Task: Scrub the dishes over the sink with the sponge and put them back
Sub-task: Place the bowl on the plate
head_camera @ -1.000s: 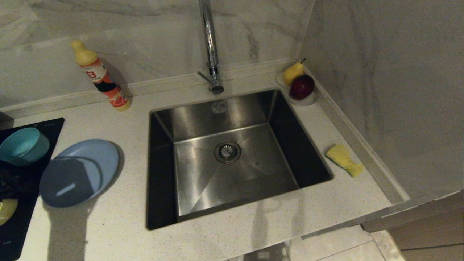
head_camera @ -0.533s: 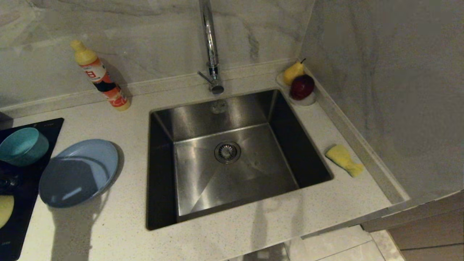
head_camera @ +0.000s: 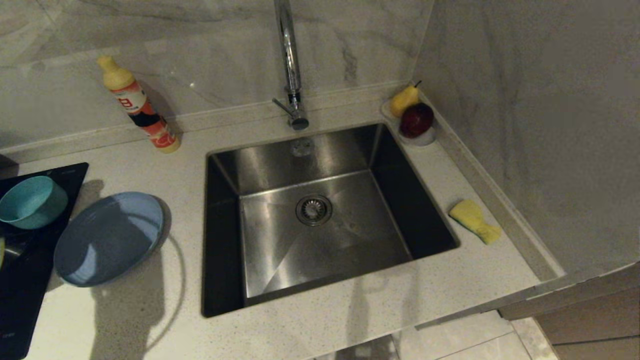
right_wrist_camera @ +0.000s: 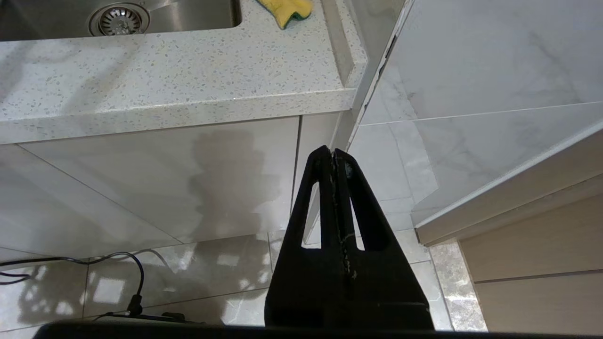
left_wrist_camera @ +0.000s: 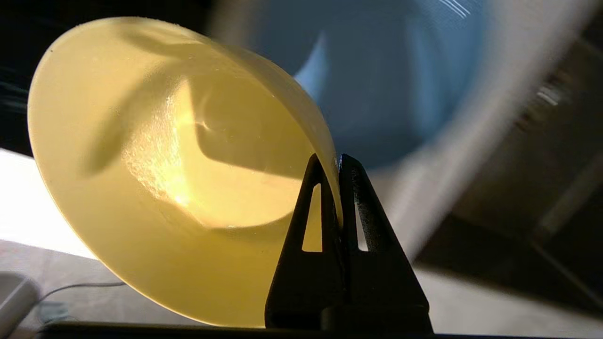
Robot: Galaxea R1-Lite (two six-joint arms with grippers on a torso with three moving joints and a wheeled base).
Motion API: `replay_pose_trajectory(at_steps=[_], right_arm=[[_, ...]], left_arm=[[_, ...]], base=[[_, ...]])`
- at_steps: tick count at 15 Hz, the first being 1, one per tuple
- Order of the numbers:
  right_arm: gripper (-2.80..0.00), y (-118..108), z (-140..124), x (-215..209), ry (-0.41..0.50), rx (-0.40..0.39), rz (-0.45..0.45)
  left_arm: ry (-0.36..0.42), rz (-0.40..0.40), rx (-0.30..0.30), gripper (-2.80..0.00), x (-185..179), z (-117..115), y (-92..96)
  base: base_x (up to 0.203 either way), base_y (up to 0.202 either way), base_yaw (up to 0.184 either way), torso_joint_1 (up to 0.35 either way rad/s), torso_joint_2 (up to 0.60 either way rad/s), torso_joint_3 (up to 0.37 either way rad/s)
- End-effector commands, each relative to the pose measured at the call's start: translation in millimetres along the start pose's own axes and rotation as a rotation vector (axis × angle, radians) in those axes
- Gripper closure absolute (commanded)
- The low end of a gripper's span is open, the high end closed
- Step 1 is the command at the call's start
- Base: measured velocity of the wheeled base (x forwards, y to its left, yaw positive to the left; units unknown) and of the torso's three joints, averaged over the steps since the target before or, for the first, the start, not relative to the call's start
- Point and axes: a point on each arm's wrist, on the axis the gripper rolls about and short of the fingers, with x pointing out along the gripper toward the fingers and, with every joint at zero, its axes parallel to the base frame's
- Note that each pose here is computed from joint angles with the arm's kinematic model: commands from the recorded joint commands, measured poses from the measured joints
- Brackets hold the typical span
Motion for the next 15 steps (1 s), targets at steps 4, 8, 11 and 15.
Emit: replay_pose_trajectory(at_steps=[4, 8, 11, 15], right_arm=[[0.00, 0, 0, 0, -0.002, -0.001, 0.001], [0.00, 0, 0, 0, -0.002, -0.002, 0.001], [0.00, 0, 0, 0, 0.000, -0.001, 0.001], [0.00, 0, 0, 0, -0.001, -0.001, 0.001]], left_arm=[[0.009, -0.136, -0.017, 0.00, -18, -18, -54.2], [0.016, -0.171, -0.012, 0.00, -12, -19, -64.3], [0.021, -0.204, 0.029, 0.00, -9, -20, -75.2], [0.051, -0.185, 0.066, 0.00, 7, -25, -93.5]], base=[[0.000, 0.000, 0.000, 0.000, 0.00, 0.000], [0.000, 0.000, 0.000, 0.000, 0.00, 0.000], [0.000, 0.000, 0.000, 0.000, 0.00, 0.000], [0.000, 0.000, 0.000, 0.000, 0.00, 0.000]])
